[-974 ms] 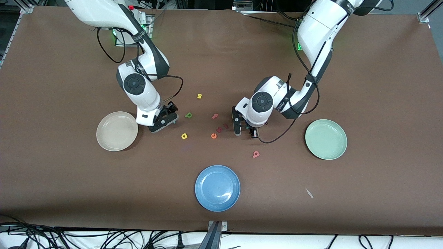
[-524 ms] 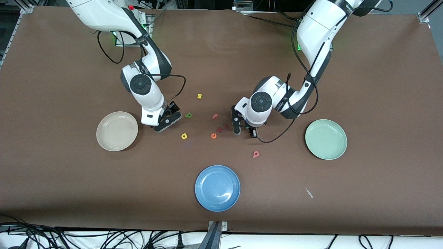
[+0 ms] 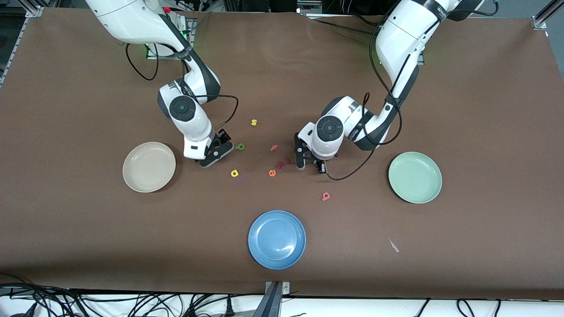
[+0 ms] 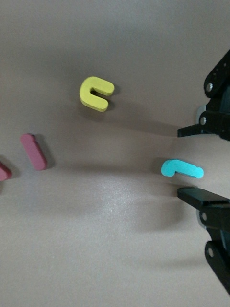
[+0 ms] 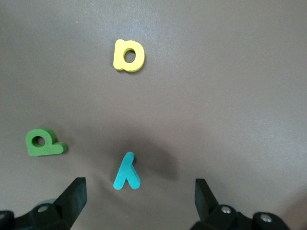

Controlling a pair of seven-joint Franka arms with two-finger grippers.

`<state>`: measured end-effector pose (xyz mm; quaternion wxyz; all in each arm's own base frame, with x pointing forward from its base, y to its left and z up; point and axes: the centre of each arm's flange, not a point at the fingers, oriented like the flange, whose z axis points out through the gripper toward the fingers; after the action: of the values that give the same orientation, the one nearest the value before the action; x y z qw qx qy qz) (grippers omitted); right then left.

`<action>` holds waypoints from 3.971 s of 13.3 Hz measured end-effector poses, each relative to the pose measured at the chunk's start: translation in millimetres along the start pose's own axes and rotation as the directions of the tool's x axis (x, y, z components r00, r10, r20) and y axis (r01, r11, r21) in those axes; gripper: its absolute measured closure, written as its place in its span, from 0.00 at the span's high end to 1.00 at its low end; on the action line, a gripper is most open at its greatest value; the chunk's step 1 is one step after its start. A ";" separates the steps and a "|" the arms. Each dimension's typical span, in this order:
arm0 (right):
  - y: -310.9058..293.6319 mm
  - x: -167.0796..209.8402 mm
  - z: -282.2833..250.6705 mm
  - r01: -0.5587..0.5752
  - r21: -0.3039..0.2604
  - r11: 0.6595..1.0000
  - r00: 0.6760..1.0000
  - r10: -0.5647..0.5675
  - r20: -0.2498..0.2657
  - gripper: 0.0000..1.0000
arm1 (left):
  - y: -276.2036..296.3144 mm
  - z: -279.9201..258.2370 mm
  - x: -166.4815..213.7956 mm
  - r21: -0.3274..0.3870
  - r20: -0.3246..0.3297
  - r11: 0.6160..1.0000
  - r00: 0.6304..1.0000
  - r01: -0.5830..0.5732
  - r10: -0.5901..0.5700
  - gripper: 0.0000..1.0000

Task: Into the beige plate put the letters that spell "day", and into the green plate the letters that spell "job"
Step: 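Grasp the cyan letter with the left gripper while the right gripper descends, then carry the cyan letter to the green plate and release it with the left gripper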

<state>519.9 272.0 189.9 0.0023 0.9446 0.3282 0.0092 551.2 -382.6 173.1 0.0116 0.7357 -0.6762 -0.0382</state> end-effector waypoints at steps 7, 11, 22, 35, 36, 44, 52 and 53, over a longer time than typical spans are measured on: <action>-10.7 -1.9 11.4 0.017 0.007 1.000 1.000 -0.017 0.019 0.99 | -1.4 -1.1 0.3 0.011 0.000 1.000 1.000 -0.005 0.005 0.08; -11.2 -3.1 15.7 0.017 0.009 1.000 1.000 -0.017 0.026 0.89 | -5.6 -10.2 -0.1 0.020 -0.004 1.000 1.000 -0.001 0.001 0.08; -9.6 -2.5 16.3 0.019 0.006 1.000 1.000 -0.019 0.024 0.58 | -74.7 -101.6 -154.2 -0.070 0.122 0.978 0.975 0.196 -0.187 0.08; -9.0 -0.9 14.3 0.020 0.004 1.000 1.000 -0.020 0.019 0.44 | -106.1 -22.7 -381.1 -0.178 0.099 0.926 0.942 0.333 -0.319 0.08; -9.2 -0.8 14.2 0.020 0.004 1.000 1.000 -0.020 0.018 0.43 | -105.6 -15.6 -395.4 -0.182 0.091 0.925 0.942 0.333 -0.322 0.08; -9.0 -0.4 13.5 0.020 0.003 1.000 1.000 -0.020 0.017 0.32 | -106.5 2.5 -399.7 -0.185 0.065 0.932 0.950 0.312 -0.305 0.12; -8.5 -0.4 13.4 0.020 0.002 1.000 1.000 -0.020 0.016 0.27 | -107.6 -22.7 -387.6 -0.183 0.069 0.926 0.944 0.329 -0.322 0.96; -8.5 -0.4 13.4 0.020 0.002 1.000 1.000 -0.020 0.016 0.27 | -105.0 -33.6 -376.1 -0.191 0.078 0.917 0.937 0.351 -0.342 1.00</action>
<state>514.6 278.5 176.4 0.0042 0.9413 0.3375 0.0011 626.9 -0.4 214.5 0.0649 0.8376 -0.5280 -0.1239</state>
